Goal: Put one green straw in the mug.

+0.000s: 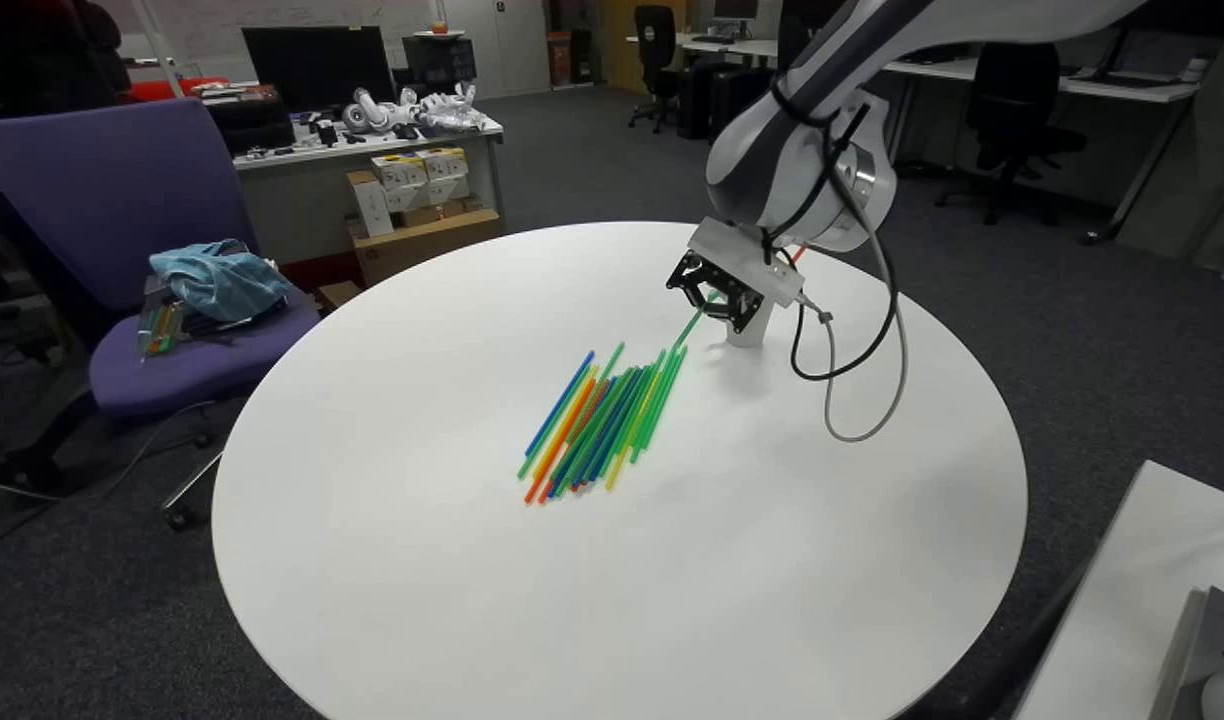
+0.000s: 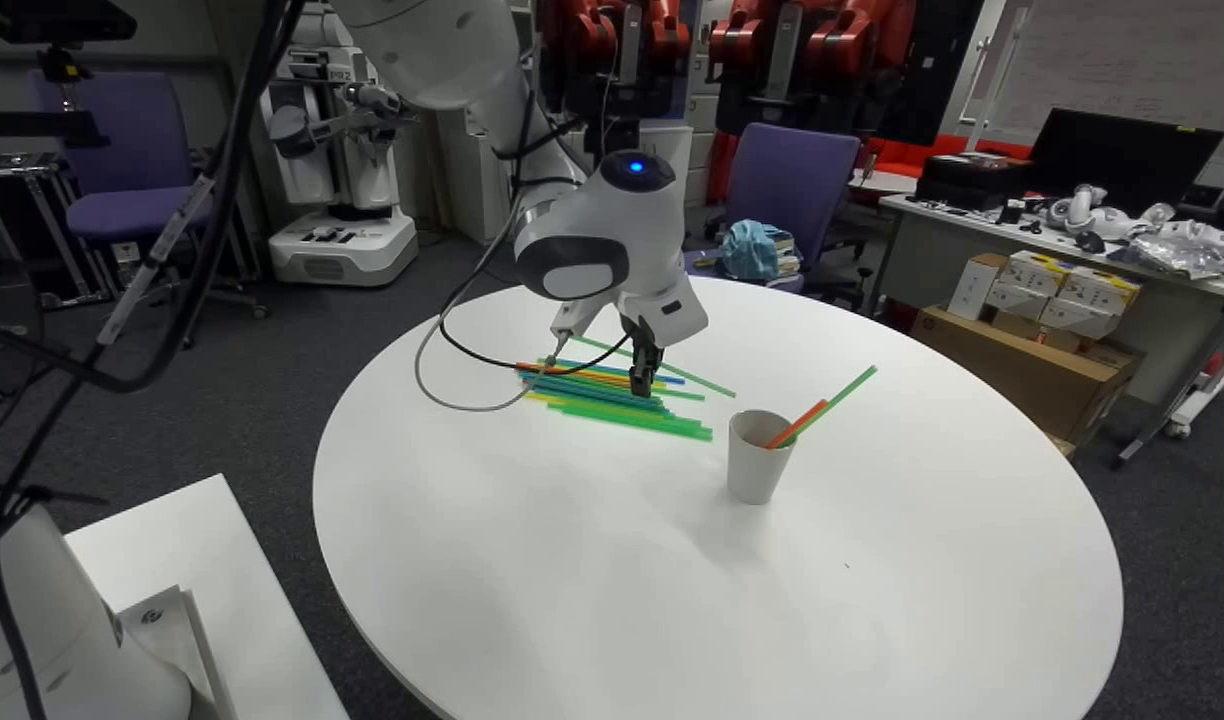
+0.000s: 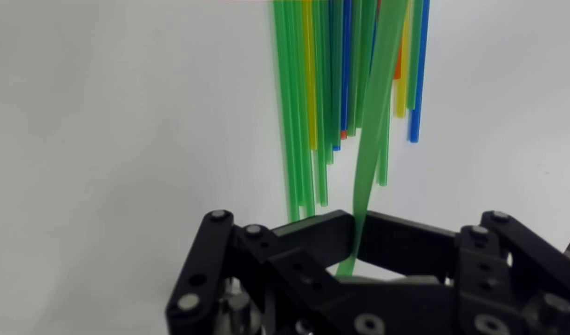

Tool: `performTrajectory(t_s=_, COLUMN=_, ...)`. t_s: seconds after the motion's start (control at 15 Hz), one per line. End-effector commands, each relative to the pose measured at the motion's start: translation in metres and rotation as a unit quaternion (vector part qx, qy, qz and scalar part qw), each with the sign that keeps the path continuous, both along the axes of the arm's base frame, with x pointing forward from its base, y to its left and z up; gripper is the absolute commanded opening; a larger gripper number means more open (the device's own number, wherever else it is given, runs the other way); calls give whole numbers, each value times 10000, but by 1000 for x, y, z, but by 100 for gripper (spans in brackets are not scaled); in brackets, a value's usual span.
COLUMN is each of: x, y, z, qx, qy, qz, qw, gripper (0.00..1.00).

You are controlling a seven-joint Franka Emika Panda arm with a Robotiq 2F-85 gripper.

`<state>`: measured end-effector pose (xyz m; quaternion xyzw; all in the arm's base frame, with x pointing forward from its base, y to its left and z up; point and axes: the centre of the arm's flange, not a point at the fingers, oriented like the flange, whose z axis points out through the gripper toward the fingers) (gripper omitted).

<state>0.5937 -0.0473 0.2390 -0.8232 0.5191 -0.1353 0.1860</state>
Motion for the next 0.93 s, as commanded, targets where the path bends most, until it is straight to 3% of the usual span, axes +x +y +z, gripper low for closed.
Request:
performTrajectory(t_s=0.0, x=-4, y=-28, z=6, qx=413, qy=-40, qz=-160, qw=9990, gripper=0)
performTrajectory(t_s=0.6, x=-9, y=-68, z=-5, qx=1254, qy=-66, qz=-769, qw=9891, gripper=0)
performTrajectory(t_s=0.87, x=-15, y=-82, z=-10, qx=1641, qy=-239, qz=-1343, qw=9770, gripper=0)
